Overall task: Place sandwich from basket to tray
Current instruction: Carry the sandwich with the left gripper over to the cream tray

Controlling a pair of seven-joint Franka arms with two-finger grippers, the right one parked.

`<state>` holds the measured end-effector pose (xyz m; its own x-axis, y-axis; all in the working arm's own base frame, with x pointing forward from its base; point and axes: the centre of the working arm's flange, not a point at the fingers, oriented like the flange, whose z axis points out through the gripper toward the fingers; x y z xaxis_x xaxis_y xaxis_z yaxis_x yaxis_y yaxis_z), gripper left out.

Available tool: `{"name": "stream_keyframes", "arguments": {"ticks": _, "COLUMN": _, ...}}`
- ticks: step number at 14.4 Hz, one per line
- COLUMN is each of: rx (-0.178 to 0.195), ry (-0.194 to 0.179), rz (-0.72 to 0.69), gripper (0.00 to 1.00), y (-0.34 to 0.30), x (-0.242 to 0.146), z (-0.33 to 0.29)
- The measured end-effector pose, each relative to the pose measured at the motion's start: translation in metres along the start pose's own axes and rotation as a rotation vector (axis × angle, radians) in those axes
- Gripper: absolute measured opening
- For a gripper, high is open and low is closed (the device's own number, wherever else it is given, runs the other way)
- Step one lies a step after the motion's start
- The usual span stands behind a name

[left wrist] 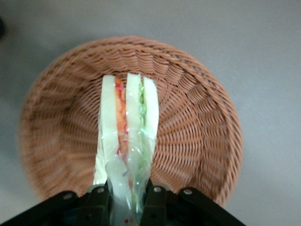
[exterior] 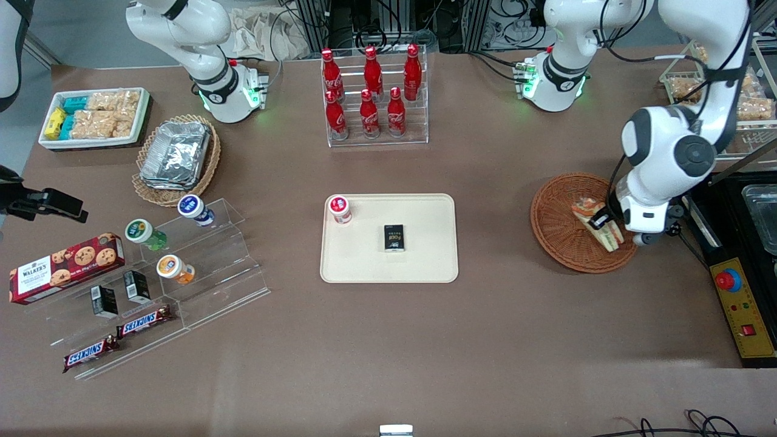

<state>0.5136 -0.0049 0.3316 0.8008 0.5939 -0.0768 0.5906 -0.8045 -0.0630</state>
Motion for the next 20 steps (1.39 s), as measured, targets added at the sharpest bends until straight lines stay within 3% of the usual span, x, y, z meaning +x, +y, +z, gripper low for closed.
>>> {"name": "stream_keyframes", "arguments": {"ticks": 4, "rx": 0.034, "ry": -0.04, "rz": 0.104, "gripper": 0.21, "y": 0.015, "x": 0.008, "z": -0.125}}
{"name": "stream_keyframes", "arguments": {"ticks": 6, "rx": 0.022, "ry": -0.025, "rz": 0.168, "gripper": 0.21, "y": 0.028, "x": 0.002, "z": -0.176}}
{"name": "stream_keyframes", "arguments": {"ticks": 11, "rx": -0.105, "ry": 0.026, "rz": 0.339, "gripper": 0.21, "y": 0.104, "x": -0.06, "z": -0.25}}
{"name": "stream_keyframes", "arguments": {"ticks": 14, "rx": -0.145, "ry": 0.037, "rz": 0.496, "gripper": 0.21, "y": 0.174, "x": -0.117, "z": -0.235}}
{"name": "stream_keyframes", "arguments": {"ticks": 20, "rx": -0.226, "ry": -0.039, "rz": 0.688, "gripper": 0.21, "y": 0.288, "x": -0.186, "z": -0.093}}
